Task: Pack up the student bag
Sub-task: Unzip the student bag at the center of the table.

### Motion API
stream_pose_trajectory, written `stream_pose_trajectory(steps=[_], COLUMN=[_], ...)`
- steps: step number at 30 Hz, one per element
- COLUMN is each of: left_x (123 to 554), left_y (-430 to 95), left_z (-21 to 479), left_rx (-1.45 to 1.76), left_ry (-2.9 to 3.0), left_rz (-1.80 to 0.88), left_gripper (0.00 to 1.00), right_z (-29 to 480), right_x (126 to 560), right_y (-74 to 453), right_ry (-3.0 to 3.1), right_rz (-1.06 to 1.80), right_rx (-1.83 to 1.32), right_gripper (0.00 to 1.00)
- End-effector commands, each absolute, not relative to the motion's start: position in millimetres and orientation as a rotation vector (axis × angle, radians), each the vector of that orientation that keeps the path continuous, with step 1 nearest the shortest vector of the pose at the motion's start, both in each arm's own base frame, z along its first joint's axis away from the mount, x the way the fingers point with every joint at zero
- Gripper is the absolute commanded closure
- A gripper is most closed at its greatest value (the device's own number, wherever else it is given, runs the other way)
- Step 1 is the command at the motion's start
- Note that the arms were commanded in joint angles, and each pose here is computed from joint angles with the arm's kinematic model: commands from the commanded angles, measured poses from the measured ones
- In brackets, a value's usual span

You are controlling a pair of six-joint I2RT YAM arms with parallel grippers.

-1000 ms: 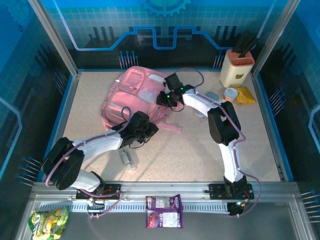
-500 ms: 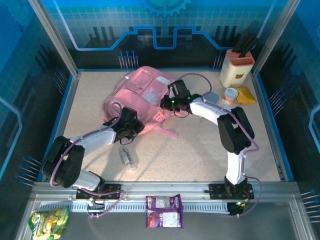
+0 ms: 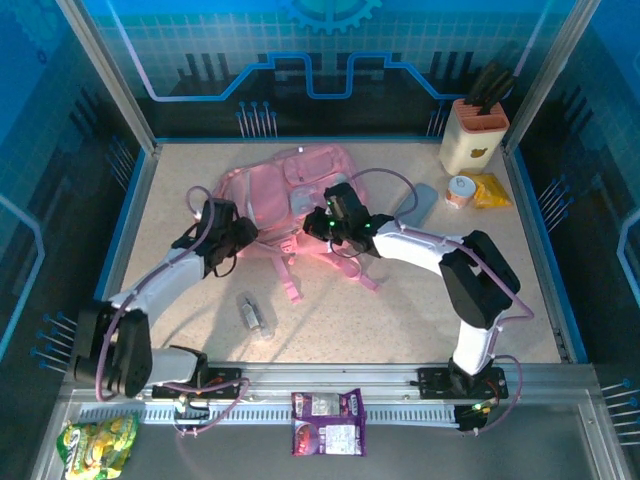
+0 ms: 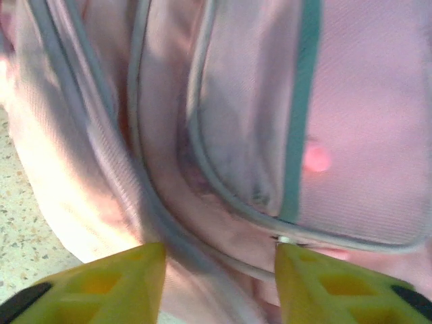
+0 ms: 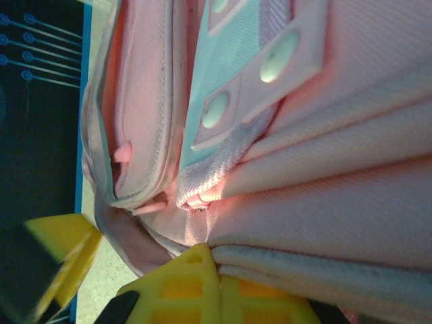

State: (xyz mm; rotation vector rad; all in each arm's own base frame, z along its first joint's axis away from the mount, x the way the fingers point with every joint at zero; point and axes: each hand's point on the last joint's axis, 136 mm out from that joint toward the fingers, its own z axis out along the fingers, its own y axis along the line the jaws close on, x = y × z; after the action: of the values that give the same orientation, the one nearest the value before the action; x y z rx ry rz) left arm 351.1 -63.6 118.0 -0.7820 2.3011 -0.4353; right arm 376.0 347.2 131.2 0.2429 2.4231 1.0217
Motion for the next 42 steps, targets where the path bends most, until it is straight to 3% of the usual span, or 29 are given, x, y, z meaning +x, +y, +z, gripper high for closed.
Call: stream_pose_trajectory(steps=[1,13,25,33,37,42], left_x=[338,315,341,359,368,374], left_y=[-71,-196,-193,-205,-202,-208], left_z=[141,166,150,148,141,142], left_rx=[-0.727,-0.307,-0.234,-0.194,-0.228,-0.230], left_ry=[2.303,2.438,2.504,2.528,2.552,2.530], left_rz=[-0.477,-0.565,-0.312,-0.324,-0.311,-0.382], left_gripper=[0.50,0.50,0.60,0.62,0.72,0.74], right_z=[197,203,204,205,201,199], right_x=[387,388,392,393,393,393], right_y=[344,343,345,347,346,346], right_ry=[2.205,2.189,2.187,2.185,2.189,2.192], right_rz=[1.134,1.240,1.311,1.313,1.308,1.303], right_rx=[0.303,0.388,0.410,0.394,0.400,0.391], right_gripper=[1.00,1.00,1.00,1.00,1.00,1.00])
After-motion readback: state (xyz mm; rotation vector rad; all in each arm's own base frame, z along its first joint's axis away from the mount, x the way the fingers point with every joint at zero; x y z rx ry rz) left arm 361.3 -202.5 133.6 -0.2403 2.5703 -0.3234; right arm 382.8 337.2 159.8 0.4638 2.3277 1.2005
